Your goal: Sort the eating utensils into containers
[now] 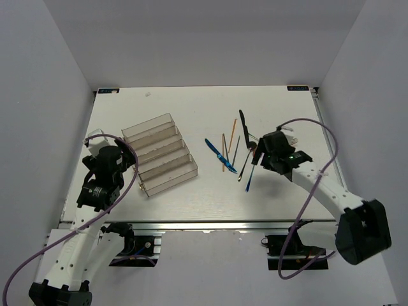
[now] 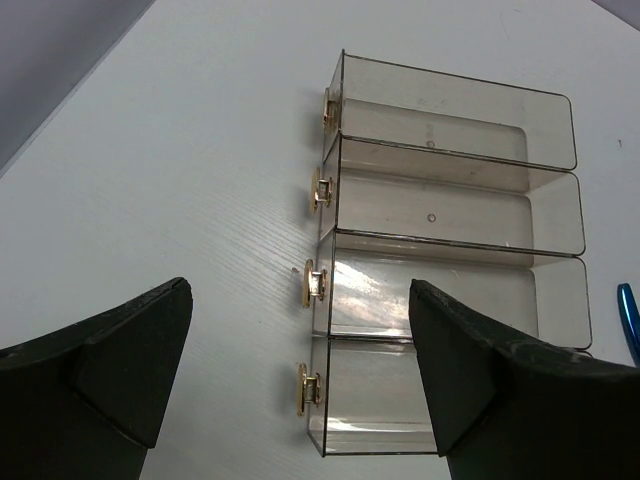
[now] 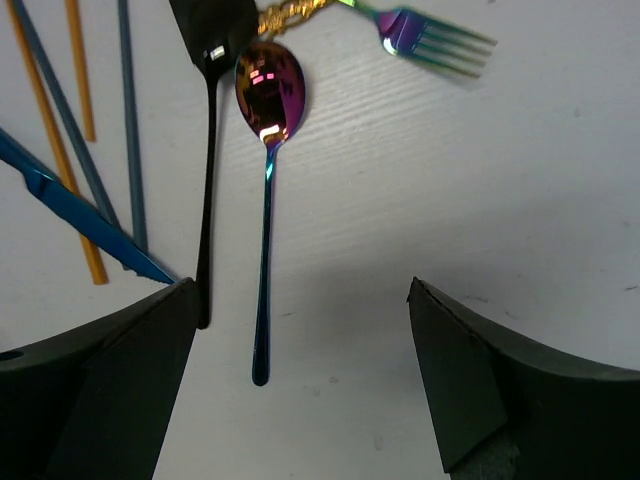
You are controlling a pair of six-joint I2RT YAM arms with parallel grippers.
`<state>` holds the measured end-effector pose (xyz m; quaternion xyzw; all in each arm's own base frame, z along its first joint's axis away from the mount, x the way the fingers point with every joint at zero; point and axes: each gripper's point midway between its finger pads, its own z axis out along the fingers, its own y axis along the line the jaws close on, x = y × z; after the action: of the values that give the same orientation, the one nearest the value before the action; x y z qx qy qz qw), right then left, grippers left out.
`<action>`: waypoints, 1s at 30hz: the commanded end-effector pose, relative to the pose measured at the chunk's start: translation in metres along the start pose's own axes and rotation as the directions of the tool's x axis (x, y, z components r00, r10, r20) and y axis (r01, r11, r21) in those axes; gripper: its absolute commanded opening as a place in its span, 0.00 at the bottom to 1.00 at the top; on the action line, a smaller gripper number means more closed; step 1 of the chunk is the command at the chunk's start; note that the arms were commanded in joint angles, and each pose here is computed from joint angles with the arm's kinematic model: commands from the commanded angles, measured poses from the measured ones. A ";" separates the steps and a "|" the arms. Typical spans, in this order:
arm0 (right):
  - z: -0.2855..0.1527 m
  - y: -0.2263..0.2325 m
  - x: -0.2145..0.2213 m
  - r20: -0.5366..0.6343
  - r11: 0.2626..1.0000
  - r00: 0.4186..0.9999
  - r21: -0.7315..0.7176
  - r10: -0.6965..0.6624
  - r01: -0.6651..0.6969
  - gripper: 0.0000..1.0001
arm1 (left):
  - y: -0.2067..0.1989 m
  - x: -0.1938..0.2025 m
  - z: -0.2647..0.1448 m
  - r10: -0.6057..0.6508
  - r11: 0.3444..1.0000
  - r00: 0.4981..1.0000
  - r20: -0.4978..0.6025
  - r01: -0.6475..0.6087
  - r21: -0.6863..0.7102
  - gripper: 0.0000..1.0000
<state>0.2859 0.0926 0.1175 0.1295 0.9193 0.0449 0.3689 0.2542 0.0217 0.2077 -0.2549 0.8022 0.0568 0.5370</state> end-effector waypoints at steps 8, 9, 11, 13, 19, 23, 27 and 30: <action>0.046 0.039 0.022 -0.001 0.998 1.000 0.067 -0.019 0.019 0.64 | -0.010 -0.007 -0.003 -0.005 0.998 1.000 0.004 0.005 0.059 0.98; 0.049 0.039 0.024 -0.010 0.997 1.000 0.073 -0.022 0.023 0.63 | -0.010 -0.007 -0.004 -0.003 0.998 1.000 0.007 0.003 0.062 0.98; 0.056 0.037 0.032 -0.031 0.995 0.999 0.098 -0.032 0.035 0.58 | -0.011 -0.008 -0.005 -0.008 0.998 1.000 0.010 0.008 0.066 0.98; 0.061 0.034 0.037 -0.042 0.993 0.999 0.112 -0.035 0.039 0.55 | -0.010 -0.008 -0.005 -0.011 0.998 1.000 0.012 0.010 0.067 0.98; 0.080 0.030 0.050 -0.069 0.988 0.995 0.138 -0.067 0.076 0.40 | -0.013 -0.008 -0.005 -0.007 0.997 1.000 0.008 0.007 0.079 0.98; 0.091 0.025 0.054 -0.080 0.979 0.993 0.180 -0.081 0.095 0.40 | -0.014 -0.007 -0.005 -0.005 0.996 1.000 0.005 0.005 0.085 0.98; 0.102 0.021 0.065 -0.131 0.982 0.989 0.168 -0.068 0.090 0.28 | -0.014 -0.006 -0.005 -0.004 0.996 1.000 0.004 0.004 0.087 0.98; 0.101 0.021 0.072 -0.149 0.984 0.987 0.159 -0.053 0.077 0.10 | -0.014 -0.006 -0.005 -0.003 0.996 1.000 0.002 0.003 0.087 0.98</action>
<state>0.3217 0.1370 0.0163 0.1232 0.9391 -0.0238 0.3199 0.2568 0.0110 0.2104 -0.2355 0.8074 0.0284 0.5402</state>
